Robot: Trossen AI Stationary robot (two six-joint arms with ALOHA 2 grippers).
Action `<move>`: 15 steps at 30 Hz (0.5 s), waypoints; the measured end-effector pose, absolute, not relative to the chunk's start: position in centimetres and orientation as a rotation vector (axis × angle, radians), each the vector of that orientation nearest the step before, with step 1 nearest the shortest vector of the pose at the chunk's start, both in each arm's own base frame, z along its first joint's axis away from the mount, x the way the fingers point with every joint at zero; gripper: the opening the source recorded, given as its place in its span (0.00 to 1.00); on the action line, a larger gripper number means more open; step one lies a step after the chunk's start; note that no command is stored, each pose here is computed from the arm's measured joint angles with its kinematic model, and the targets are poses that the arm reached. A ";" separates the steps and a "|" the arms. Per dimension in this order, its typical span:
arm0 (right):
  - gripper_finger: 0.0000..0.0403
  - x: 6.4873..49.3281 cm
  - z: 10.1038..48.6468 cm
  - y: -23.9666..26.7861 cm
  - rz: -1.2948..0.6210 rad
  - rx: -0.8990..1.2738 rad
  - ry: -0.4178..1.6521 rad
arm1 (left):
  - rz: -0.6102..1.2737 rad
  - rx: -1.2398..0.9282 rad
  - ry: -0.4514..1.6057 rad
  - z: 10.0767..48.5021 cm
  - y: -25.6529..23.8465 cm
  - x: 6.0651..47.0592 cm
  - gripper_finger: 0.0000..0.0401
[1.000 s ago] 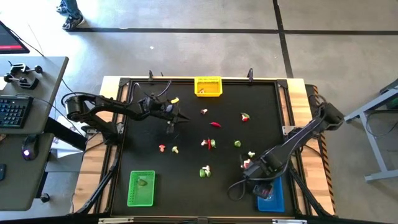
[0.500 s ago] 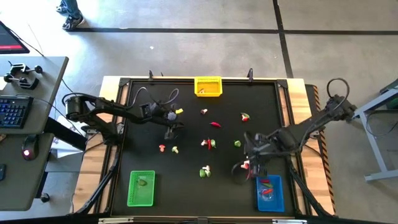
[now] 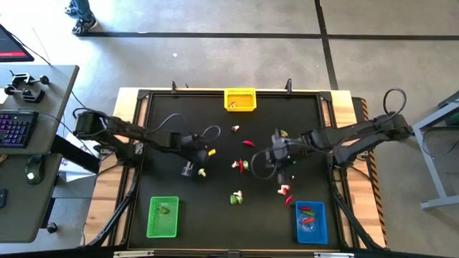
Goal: Sort produce into baskets
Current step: Put the bottom left red mushroom into the yellow bin
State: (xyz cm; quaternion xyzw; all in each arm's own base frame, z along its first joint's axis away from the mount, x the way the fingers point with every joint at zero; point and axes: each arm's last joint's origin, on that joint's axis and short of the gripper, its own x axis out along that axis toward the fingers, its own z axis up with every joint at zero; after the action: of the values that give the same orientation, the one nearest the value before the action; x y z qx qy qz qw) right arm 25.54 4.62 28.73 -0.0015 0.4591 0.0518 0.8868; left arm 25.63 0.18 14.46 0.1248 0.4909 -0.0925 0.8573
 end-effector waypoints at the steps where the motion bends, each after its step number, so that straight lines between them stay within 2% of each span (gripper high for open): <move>1: 0.00 25.7 28.7 4.3 0.105 -0.015 0.947 | -0.190 0.271 1.054 14.6 -0.2 25.5 0.00; 4: 0.00 26.6 28.3 3.4 0.100 -0.046 0.895 | -0.186 0.262 1.101 15.3 -1.2 24.9 0.00; 8: 0.00 27.0 25.9 2.5 0.138 -0.059 0.823 | -0.184 0.217 1.161 16.0 -2.2 23.5 0.00; 15: 0.00 26.5 22.5 1.2 0.070 -0.043 0.827 | -0.076 0.073 1.281 16.3 -2.7 21.9 0.01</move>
State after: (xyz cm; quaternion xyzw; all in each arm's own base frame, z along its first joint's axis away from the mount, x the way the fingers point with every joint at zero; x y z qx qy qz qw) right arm 26.46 1.17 22.51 -0.0209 0.4019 0.0340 0.9148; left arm 21.95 -2.67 16.27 0.0339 0.5972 -0.0356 0.8006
